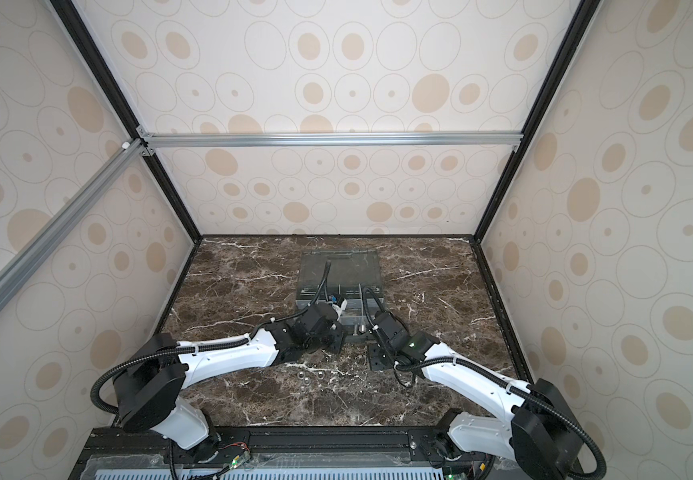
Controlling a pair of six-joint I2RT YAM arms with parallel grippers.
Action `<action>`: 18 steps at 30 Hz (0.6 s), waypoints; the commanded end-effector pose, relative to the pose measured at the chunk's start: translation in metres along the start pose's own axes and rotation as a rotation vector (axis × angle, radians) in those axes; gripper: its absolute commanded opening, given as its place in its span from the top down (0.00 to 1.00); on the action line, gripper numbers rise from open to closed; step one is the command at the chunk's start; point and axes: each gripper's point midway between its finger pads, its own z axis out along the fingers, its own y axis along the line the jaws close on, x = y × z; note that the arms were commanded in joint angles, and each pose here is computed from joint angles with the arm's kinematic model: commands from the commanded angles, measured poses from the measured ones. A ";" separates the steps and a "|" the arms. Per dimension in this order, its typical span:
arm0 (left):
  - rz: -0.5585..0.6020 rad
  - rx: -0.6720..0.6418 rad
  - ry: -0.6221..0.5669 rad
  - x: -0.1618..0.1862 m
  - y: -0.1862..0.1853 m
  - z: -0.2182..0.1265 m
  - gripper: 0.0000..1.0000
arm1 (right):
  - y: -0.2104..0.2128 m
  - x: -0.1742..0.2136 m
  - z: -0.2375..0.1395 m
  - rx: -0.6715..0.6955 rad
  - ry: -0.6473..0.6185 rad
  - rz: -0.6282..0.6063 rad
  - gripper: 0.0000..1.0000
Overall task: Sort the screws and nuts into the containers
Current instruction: 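Lift the hex nut and carry it over the box compartments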
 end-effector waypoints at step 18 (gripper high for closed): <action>-0.162 0.045 -0.058 -0.070 0.028 0.063 0.54 | -0.017 0.016 -0.006 0.034 -0.003 0.026 0.48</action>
